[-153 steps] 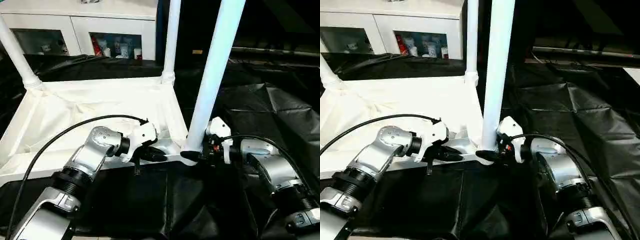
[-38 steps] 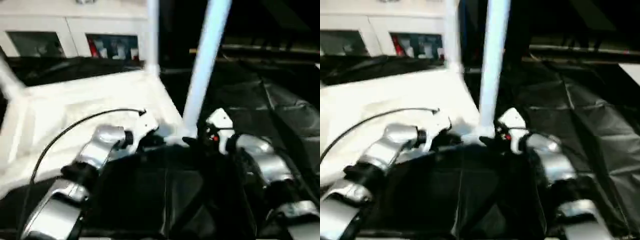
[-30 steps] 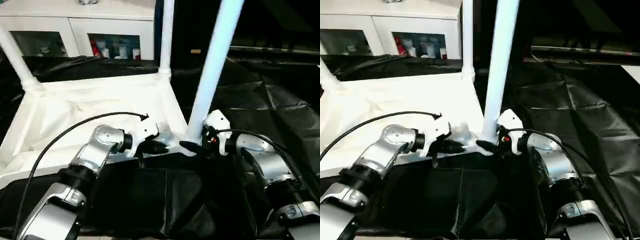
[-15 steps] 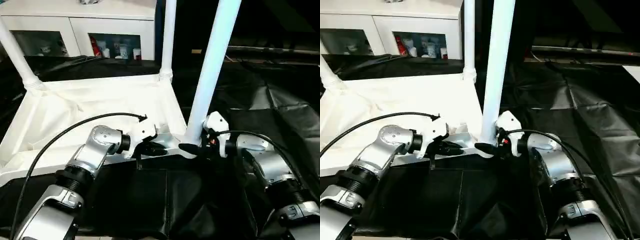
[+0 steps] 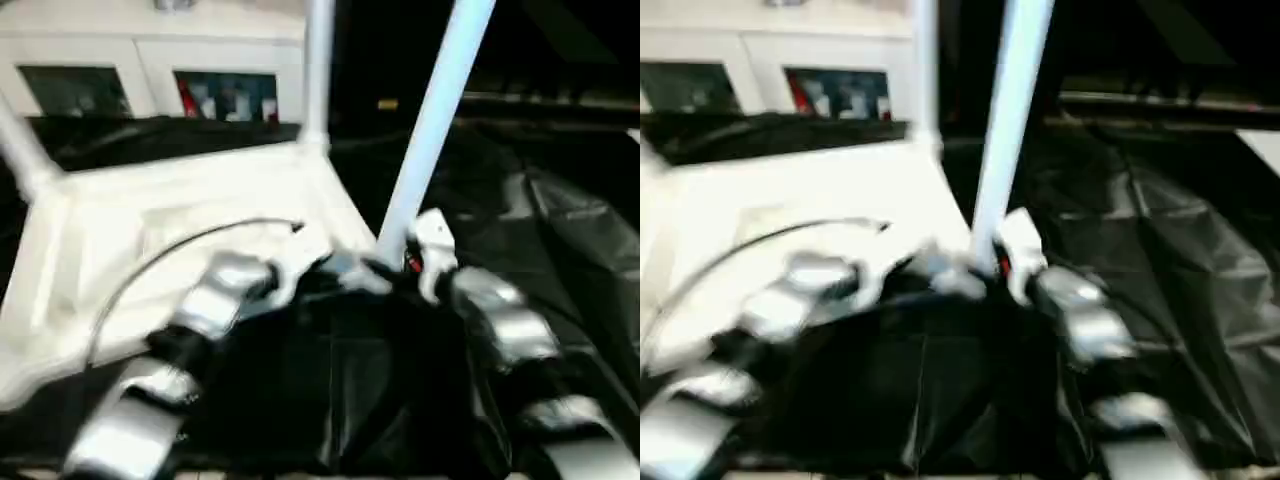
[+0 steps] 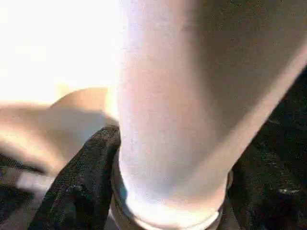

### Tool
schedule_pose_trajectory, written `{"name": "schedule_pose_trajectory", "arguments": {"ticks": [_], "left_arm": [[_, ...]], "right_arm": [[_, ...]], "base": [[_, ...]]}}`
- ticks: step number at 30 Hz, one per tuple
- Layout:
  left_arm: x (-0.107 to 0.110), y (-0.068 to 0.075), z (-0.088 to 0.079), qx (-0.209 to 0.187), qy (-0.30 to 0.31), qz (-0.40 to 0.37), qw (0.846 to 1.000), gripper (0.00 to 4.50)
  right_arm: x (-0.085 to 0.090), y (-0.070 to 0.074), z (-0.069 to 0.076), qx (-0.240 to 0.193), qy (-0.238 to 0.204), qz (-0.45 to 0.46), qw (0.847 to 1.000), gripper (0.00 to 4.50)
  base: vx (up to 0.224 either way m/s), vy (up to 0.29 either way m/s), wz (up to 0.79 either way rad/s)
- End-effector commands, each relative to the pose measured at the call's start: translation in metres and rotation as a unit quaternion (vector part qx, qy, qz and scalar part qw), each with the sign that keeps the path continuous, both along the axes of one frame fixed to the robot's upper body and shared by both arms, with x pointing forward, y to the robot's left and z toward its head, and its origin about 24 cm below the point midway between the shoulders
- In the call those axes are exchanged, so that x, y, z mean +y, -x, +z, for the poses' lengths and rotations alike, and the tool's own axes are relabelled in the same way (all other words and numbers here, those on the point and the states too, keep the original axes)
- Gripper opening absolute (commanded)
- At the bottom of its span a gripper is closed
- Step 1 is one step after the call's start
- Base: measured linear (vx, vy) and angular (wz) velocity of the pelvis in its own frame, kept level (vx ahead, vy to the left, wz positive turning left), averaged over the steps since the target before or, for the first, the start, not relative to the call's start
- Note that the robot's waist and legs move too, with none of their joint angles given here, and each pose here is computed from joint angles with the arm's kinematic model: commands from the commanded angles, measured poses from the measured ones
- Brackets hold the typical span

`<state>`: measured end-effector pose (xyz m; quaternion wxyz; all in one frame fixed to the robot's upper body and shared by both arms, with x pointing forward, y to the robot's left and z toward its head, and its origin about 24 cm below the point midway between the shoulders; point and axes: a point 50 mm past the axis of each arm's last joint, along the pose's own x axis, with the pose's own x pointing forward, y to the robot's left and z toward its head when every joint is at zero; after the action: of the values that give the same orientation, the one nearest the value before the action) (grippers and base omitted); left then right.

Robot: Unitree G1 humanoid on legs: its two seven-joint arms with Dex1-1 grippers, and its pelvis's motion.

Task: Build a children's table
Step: Rotate leg to tighten

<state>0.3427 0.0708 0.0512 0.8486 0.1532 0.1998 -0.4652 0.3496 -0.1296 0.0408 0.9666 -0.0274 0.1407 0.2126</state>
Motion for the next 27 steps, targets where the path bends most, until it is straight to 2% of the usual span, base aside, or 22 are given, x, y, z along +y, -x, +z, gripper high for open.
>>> {"name": "schedule_pose_trajectory", "arguments": {"ticks": [1,3,7,9,12,13,14,16,18,20,22,24,27], "left_arm": [[-0.001,-0.007,0.002,-0.008,0.026,0.077,0.997,0.00],[-0.013,-0.007,0.001,-0.008,0.018,0.085,0.996,0.00],[-0.017,-0.007,0.001,-0.009,0.009,0.078,0.997,0.00],[-0.015,-0.006,0.001,-0.009,0.007,0.072,0.997,0.00],[-0.012,-0.005,0.000,-0.007,0.007,0.067,0.998,0.00],[-0.011,-0.005,0.000,-0.007,0.006,0.066,0.998,0.00],[-0.009,-0.004,0.000,-0.007,0.007,0.057,0.998,0.00],[-0.007,-0.004,0.000,-0.006,0.007,0.048,0.999,0.00],[-0.003,-0.002,0.000,0.002,0.003,0.031,0.999,0.00],[0.001,0.002,0.001,0.014,0.004,-0.002,1.000,0.00],[0.008,0.010,0.006,0.026,0.001,-0.069,0.997,0.00],[0.011,0.012,0.006,0.031,-0.005,-0.078,0.996,0.00],[0.020,0.015,0.008,0.035,-0.023,-0.118,0.992,0.00]], "right_arm": [[-0.010,0.008,-0.033,0.081,0.001,-0.103,0.991,2.76],[0.002,0.004,-0.031,0.075,0.004,-0.123,0.990,2.76],[0.010,-0.001,-0.025,0.051,0.014,-0.110,0.993,2.76],[0.014,-0.003,-0.018,0.032,-0.003,-0.086,0.996,3.32],[0.018,-0.005,-0.012,0.013,-0.013,-0.063,0.998,3.55],[0.017,-0.007,-0.010,0.007,-0.012,-0.065,0.998,3.79],[0.013,-0.009,-0.004,-0.011,-0.007,-0.057,0.998,3.79],[0.009,-0.009,-0.001,-0.019,-0.006,-0.046,0.999,4.00],[0.004,-0.007,0.006,-0.024,-0.019,0.006,1.000,4.23],[-0.002,-0.002,0.011,-0.027,-0.012,0.066,0.997,4.23],[-0.012,0.010,0.018,-0.033,0.021,0.158,0.987,4.23],[-0.014,0.011,0.019,-0.034,0.023,0.170,0.985,4.23],[-0.022,0.021,0.020,-0.028,0.045,0.231,0.972,4.23]], "base": [[0.000,0.000,0.00],[0.000,0.000,0.00],[0.000,0.000,0.00],[0.000,0.000,0.00],[0.000,0.000,0.00],[0.000,0.000,0.00],[0.000,0.000,0.00],[0.000,0.000,0.00],[0.000,0.000,0.00],[0.000,0.000,0.00],[0.000,0.000,0.00],[0.000,0.000,0.00],[0.000,0.000,0.00]]}}
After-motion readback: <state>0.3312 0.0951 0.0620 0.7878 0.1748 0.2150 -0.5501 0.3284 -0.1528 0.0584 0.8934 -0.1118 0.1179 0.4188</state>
